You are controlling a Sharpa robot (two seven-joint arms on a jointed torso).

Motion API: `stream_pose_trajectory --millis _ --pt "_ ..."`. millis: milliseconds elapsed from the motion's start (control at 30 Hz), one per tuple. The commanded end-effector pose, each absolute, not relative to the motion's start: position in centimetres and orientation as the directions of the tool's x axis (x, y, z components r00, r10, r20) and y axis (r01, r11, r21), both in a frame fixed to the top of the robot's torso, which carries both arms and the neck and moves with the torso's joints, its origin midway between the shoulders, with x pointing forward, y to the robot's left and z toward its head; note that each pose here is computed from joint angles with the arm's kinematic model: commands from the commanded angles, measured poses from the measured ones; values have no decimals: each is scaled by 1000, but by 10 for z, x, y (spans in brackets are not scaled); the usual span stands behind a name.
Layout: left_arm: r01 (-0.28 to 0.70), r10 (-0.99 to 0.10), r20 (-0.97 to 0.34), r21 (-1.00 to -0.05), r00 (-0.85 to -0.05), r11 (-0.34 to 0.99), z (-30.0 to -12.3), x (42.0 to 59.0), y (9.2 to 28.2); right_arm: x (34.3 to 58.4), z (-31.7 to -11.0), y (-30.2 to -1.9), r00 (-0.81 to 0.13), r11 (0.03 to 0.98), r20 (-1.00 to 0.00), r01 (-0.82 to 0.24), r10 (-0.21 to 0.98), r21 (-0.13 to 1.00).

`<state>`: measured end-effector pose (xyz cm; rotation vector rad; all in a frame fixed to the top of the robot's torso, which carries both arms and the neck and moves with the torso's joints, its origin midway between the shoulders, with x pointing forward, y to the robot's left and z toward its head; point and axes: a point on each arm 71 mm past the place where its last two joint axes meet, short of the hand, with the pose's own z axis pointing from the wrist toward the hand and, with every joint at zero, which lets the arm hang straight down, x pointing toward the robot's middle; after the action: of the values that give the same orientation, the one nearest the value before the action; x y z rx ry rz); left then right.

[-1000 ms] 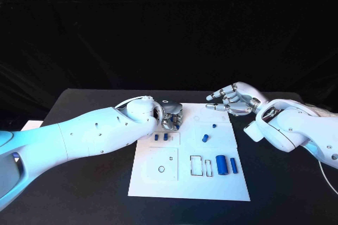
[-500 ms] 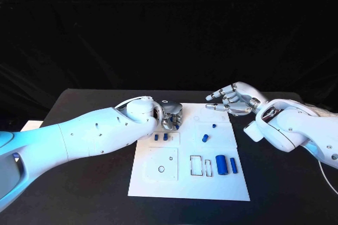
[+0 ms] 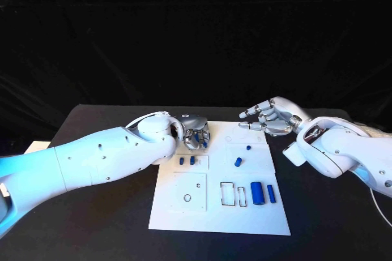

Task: Assemble the parts on the task board

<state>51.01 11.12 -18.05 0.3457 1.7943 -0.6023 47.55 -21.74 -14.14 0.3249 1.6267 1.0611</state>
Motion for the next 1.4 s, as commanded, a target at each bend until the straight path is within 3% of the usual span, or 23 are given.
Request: stream_pose_trajectory --millis 33,567,1400 --pt "468 -138 -935 -286 -325 836 -178 509 117 475 -143 -217 -363 561 -641 -311 676 767" --pt "399 -158 -914 -312 -373 862 -178 505 150 475 -146 -218 -365 564 -640 -303 676 768" --pt "354 -133 -901 -293 -412 888 -184 507 162 474 -147 -218 -367 563 -640 -304 675 768"
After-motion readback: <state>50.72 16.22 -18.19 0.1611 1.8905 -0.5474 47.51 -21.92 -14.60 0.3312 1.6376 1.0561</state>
